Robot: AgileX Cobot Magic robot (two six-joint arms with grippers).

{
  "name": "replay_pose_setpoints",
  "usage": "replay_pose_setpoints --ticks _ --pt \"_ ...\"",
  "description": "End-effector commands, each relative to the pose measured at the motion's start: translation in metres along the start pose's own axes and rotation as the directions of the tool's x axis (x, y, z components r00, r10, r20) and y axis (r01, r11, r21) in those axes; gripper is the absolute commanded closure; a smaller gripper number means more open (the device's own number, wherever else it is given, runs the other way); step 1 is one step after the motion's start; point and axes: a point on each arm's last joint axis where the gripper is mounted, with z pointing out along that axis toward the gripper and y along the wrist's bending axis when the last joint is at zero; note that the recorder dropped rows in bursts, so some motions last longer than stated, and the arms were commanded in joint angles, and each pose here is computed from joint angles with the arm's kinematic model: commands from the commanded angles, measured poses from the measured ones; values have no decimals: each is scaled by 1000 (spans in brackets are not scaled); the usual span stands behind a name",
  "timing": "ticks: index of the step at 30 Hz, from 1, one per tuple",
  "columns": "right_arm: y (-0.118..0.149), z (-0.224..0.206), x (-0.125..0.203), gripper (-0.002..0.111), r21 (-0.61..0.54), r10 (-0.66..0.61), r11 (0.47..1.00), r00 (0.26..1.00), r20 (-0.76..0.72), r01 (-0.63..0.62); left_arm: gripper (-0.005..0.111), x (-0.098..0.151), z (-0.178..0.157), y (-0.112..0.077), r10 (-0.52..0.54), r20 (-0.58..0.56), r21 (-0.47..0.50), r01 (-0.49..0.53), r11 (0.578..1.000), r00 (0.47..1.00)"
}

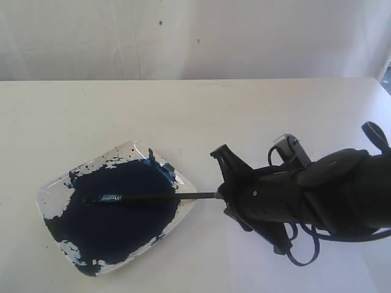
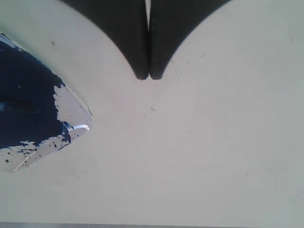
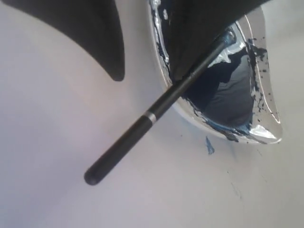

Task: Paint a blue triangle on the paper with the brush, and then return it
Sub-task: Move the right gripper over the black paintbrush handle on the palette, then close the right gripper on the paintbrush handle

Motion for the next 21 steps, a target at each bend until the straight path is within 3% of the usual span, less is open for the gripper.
replay_pose_setpoints --ticks 1,10,21 --pt "8 6 -3 78 -12 57 998 998 32 -57 107 0 0 -1 -9 4 9 9 1000 1000" --pt "10 23 -7 78 6 180 984 981 77 -181 107 0 0 -1 -9 4 9 9 1000 1000" --pt "18 42 -9 78 8 209 978 973 99 -211 107 0 0 -1 -9 4 9 9 1000 1000"
